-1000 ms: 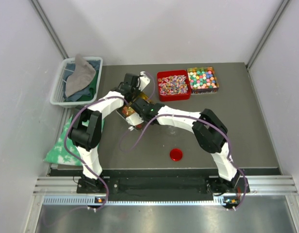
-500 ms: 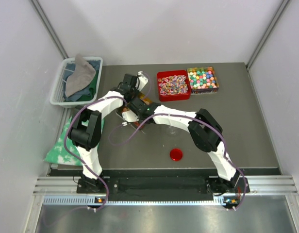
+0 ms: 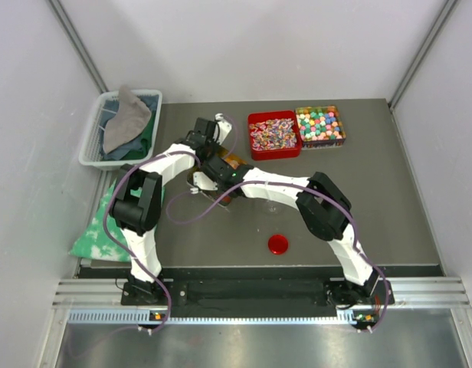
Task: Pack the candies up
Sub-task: Scoop the fake candies from the storage box.
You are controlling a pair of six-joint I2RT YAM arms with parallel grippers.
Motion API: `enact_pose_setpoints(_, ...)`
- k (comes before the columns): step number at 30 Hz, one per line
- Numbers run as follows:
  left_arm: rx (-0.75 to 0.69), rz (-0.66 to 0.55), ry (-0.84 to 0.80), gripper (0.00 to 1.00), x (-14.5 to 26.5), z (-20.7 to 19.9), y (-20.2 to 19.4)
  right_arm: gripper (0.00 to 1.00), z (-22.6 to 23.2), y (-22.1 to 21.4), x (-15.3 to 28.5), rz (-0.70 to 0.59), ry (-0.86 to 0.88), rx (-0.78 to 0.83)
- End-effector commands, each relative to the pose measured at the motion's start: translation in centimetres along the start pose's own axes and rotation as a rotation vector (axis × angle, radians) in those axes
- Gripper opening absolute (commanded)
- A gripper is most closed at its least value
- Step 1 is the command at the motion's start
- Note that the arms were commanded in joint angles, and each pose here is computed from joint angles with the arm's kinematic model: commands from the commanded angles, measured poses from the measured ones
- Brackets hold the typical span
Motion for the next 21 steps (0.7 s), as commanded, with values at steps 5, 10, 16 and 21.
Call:
enact_pose_setpoints(5,0.088,-0.031,-0.009,0.0,-1.1,0.5,0.4,0.0,-1.7,0.0,2.4,0.006,-0.116,-0.122)
enact_pose_setpoints(10,0.11,-0.029,-0.011,0.0,-1.4,1.0,0.0,0.0,-2.5,-0.4,2.9,0.013,-0.147,-0.151)
enact_pose_setpoints(16,0.136,-0.01,-0.02,0.08,-2.3,1.4,-0.7,0.0,-2.3,-0.5,2.7,0.018,-0.153,-0.155)
enact_pose_setpoints(21,0.159,0.008,-0.027,0.17,-3.2,1.9,-1.4,0.0,-2.4,-0.5,2.7,0.012,-0.161,-0.138)
Point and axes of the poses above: each gripper's point midway between its finger pads, its own x axis back along the fingers, its own z axis along the line the jaws close on, y = z × x, the point moved 9 cm from there along x, back along the fingers, and after that the axes turned 4 degrees about x, right-handed, at the moved point
